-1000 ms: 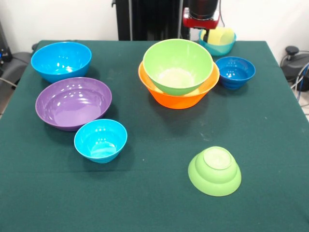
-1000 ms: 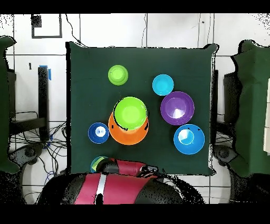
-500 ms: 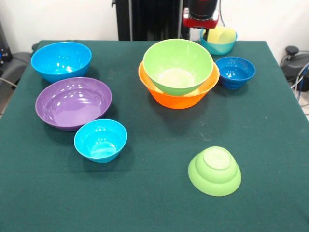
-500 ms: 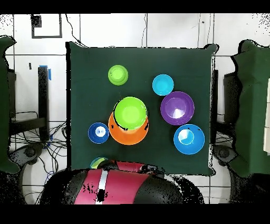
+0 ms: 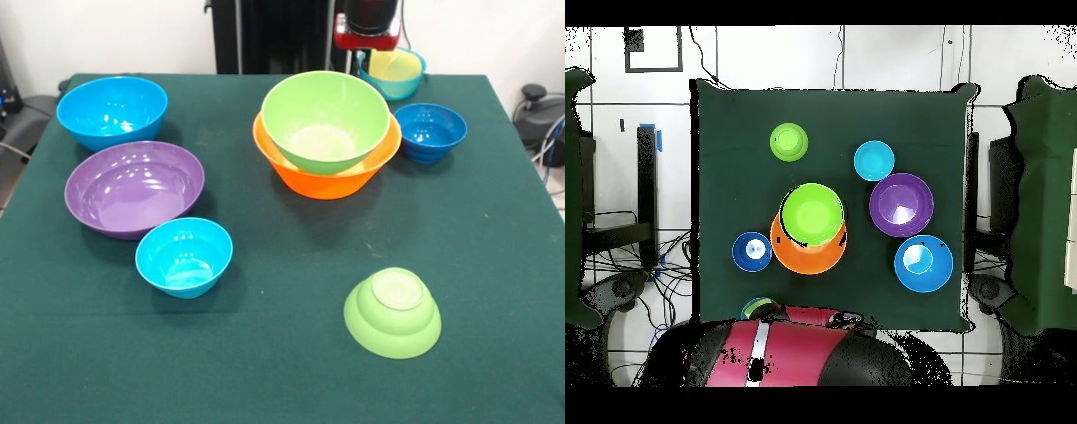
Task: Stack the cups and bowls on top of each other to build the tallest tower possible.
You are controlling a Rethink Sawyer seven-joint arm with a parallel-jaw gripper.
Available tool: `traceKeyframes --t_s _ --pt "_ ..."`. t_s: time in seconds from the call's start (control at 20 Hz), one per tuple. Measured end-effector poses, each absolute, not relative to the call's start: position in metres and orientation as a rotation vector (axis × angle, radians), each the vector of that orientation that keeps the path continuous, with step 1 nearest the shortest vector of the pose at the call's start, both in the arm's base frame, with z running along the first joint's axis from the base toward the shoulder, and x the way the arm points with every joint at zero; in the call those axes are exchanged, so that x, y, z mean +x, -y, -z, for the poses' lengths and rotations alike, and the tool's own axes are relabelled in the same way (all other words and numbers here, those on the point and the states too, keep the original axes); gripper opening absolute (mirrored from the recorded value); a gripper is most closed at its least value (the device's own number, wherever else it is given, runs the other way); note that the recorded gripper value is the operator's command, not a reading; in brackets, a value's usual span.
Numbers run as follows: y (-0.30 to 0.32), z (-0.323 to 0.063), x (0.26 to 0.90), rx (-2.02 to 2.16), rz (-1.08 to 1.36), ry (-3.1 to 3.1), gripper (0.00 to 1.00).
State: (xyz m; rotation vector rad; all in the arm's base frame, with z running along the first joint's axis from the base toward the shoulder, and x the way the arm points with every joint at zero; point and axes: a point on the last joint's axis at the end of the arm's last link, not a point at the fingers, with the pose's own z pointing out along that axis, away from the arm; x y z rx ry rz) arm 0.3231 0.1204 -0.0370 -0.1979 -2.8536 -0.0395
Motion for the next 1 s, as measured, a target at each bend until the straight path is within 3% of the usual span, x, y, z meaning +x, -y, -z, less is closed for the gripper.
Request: traceKeyframes --t_s 1.0 --pt "-0.124 0.022 0.334 -0.135 0.024 2.881 0.0"
